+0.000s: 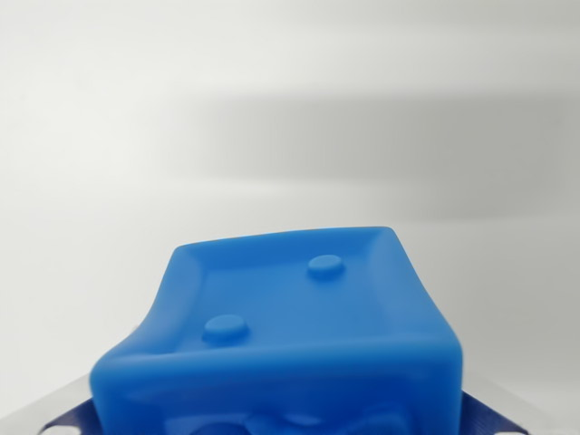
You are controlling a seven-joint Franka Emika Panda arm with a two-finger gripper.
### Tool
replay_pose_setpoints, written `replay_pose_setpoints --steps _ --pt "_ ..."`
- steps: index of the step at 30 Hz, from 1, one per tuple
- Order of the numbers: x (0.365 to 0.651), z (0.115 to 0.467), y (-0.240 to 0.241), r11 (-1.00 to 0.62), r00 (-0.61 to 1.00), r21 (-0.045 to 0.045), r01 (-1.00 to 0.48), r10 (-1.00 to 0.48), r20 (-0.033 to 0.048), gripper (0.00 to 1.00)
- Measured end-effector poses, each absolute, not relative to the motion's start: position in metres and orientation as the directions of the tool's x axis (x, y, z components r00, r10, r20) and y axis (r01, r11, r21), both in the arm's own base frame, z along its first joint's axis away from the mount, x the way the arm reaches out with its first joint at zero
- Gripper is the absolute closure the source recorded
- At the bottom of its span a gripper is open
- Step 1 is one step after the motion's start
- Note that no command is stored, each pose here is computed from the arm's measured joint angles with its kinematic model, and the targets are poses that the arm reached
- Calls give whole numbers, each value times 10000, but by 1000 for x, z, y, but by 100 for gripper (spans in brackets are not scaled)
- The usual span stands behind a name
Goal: Stack cube
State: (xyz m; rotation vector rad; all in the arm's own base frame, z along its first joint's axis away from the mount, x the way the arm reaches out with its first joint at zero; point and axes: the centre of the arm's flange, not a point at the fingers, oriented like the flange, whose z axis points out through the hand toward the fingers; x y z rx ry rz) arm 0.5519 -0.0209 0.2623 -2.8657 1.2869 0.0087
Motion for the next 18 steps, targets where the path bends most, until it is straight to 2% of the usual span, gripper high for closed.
replay_pose_setpoints --steps 18 --pt "520 270 -10 -6415 6415 15 -7671 -7671 -44 100"
